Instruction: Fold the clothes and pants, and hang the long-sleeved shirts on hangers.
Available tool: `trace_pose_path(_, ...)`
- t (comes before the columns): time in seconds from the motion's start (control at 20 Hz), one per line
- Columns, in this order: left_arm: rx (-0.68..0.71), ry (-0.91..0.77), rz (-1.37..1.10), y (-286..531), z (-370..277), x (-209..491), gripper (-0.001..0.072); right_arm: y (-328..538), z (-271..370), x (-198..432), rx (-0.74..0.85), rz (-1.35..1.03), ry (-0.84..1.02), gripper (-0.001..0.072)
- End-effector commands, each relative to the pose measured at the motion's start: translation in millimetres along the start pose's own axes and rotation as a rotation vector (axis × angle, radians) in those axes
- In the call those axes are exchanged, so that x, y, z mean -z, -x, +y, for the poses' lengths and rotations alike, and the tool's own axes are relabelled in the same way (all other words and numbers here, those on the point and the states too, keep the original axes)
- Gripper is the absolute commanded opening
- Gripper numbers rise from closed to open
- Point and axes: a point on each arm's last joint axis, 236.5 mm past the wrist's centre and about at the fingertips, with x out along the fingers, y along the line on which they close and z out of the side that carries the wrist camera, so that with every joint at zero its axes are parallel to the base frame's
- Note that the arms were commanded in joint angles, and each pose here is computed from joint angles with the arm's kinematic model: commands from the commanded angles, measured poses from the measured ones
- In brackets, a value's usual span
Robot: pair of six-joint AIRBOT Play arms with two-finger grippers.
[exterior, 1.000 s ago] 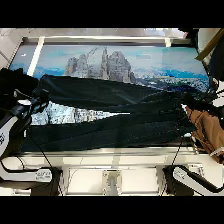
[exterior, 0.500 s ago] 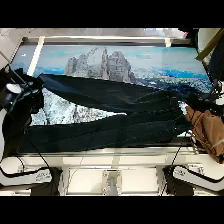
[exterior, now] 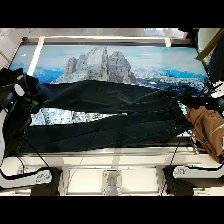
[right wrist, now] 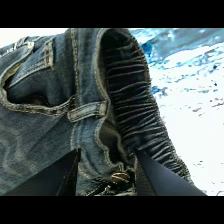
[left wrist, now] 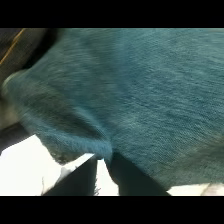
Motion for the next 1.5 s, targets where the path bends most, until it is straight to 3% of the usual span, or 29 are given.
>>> trace_pose_path(0.0,-0.097,0.014,0.063,-15,22,14,0.0638,-2,1,3,-0.008,0.020,0.024,0.0387)
trace_pose_path(0.05,-0.098,0.017,0.056,-14,24,12,0.0708,-2,2,6,-0.011,0.031,0.031,0.0387)
trace_pose_path(0.25,-0.078,0.060,-0.054,10,22,-22,0.0709,-2,0,15,-0.005,0.070,0.047,0.0386)
trace_pose_path(0.4,-0.018,0.217,-0.108,5,11,-35,0.0707,-2,3,15,-0.015,0.069,0.039,0.0386)
trace_pose_path(0.6,0.074,0.315,-0.042,-19,-13,-25,0.0676,-1,4,20,-0.022,0.093,0.041,0.0386)
trace_pose_path(0.65,0.081,0.325,-0.028,-27,-15,-23,0.0481,-1,4,20,-0.022,0.093,0.041,0.0386)
trace_pose_path(0.7,0.082,0.326,-0.034,-31,-15,-25,0.0204,-1,4,20,-0.022,0.093,0.041,0.0386)
trace_pose_path(0.75,0.089,0.326,-0.061,-31,-15,-32,0.0024,-1,5,21,-0.023,0.095,0.040,0.0386)
trace_pose_path(0.9,0.019,0.235,-0.224,5,8,-75,0.0010,0,4,28,-0.020,0.126,0.050,0.0385)
trace_pose_path(1.05,-0.178,-0.067,-0.233,68,42,-98,0.0010,0,2,30,-0.013,0.133,0.056,0.0385)
trace_pose_path(1.15,-0.203,-0.210,-0.177,87,39,-92,0.0011,0,5,29,-0.025,0.129,0.043,0.0385)
trace_pose_path(1.4,-0.186,-0.230,0.001,56,26,-53,0.0011,1,13,31,-0.058,0.139,0.023,0.0385)
trace_pose_path(1.45,-0.192,-0.218,0.051,45,29,-41,0.0049,1,13,32,-0.060,0.143,0.024,0.0385)
